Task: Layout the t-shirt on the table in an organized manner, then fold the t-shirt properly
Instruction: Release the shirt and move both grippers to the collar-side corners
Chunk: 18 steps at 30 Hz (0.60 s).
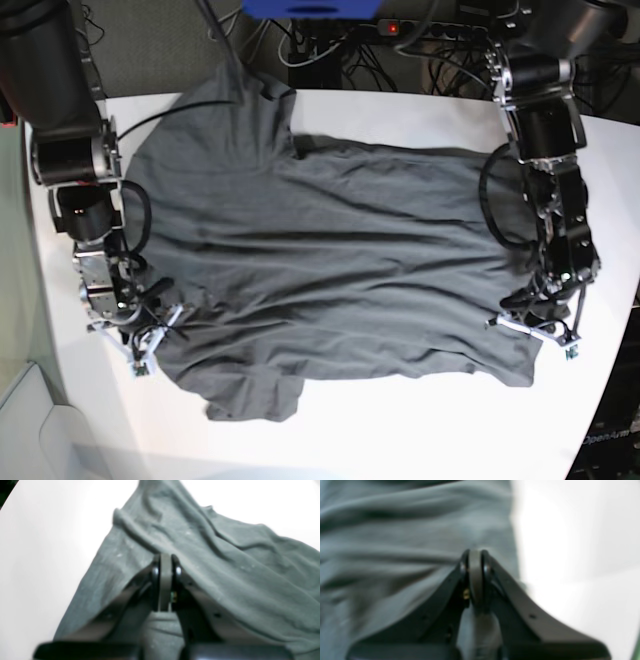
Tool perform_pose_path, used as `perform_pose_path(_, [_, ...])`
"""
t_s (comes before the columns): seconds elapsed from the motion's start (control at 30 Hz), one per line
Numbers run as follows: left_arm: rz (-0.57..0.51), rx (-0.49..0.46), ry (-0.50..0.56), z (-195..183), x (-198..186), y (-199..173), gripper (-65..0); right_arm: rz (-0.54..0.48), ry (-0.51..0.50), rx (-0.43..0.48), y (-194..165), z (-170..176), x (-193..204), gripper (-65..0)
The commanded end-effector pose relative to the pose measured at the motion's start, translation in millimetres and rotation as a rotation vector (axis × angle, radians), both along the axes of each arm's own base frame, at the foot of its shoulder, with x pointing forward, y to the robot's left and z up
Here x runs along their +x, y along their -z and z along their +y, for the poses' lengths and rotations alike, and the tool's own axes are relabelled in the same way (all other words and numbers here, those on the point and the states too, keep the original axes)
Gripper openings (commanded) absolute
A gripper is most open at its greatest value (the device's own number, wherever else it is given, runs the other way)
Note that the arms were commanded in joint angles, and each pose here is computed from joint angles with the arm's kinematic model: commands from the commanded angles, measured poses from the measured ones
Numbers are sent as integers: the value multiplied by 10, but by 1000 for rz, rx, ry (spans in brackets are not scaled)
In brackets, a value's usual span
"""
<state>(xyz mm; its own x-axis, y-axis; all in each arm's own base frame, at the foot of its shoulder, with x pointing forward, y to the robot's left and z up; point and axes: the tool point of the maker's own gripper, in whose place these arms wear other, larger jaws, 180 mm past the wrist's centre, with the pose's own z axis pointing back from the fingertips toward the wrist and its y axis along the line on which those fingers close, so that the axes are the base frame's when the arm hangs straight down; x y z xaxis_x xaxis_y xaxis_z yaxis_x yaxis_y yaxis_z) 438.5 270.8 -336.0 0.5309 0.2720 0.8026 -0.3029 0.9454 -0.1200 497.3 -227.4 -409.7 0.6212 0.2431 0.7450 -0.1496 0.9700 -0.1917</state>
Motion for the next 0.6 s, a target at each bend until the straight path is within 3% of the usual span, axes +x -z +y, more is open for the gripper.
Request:
perform_pose_path(0.0, [-64,24,-6,61,119,-233,-647,-100,37,-18,-338,-111,236,-650])
perform_pose_path(0.2, [-65,21,-7,60,120,-227,-647,-112,65,-25,-385,-158,262,-650])
perform_pose_path(0.37, [-72,23,-5,56,121,-263,-647,-87,-88,28,-410,203,200,-650])
perform_pose_path(0.57, [-96,56,12,12,-93,-300,-647,-132,-192,-34,-755,568,-22,-650])
